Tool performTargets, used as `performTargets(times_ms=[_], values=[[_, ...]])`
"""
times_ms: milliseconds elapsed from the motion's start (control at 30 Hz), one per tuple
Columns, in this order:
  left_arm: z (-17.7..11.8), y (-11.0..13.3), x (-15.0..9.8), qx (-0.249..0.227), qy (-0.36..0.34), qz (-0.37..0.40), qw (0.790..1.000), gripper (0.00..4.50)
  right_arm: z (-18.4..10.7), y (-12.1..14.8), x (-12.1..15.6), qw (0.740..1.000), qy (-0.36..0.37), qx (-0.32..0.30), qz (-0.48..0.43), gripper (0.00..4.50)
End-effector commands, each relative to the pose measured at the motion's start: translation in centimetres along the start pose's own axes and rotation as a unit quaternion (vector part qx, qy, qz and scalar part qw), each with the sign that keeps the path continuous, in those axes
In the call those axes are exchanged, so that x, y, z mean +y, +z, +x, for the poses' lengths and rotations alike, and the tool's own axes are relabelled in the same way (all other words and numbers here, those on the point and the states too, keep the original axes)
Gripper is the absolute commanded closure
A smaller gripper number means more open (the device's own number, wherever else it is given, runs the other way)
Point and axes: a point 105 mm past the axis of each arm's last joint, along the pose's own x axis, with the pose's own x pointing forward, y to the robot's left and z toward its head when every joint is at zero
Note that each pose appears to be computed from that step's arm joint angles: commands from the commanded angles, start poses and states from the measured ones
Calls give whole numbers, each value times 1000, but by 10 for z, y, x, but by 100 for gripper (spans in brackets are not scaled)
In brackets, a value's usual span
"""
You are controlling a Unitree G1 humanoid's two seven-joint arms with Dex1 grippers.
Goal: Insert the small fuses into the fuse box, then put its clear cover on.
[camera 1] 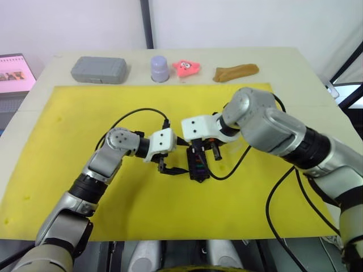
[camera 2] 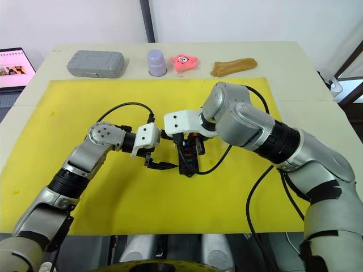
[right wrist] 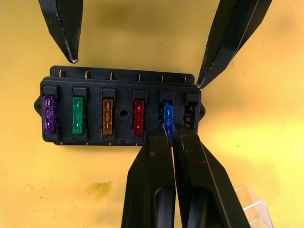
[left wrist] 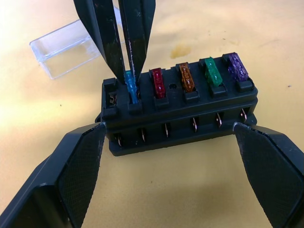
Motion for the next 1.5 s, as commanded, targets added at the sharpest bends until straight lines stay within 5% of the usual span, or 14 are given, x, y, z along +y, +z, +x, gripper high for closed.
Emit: performTargets(times_ms=[33, 433, 567, 1033, 1200, 1500], values=[[-3, 10, 2, -9, 7, 22, 1000, 0, 2, 2, 2, 1000, 3, -1, -3, 449], [-3, 10, 2, -8, 3, 24, 1000, 0, -5, 7, 2, 1000, -6, -18, 3, 449], [-3, 10, 2, -8, 3, 24, 1000, 0, -6, 8, 0, 1000, -12, -23, 9, 255], [-5, 8, 4, -5, 8, 21, 1000, 0, -43, 14, -11, 994, -58, -93, 27, 255], [-6, 8, 6, -5, 11, 22, 1000, 0, -59, 21, -16, 964, -137, -226, 28, 255], [-8, 10, 4, -11, 14, 16, 1000, 0, -49, 5, 4, 921, -110, -364, 78, 255]])
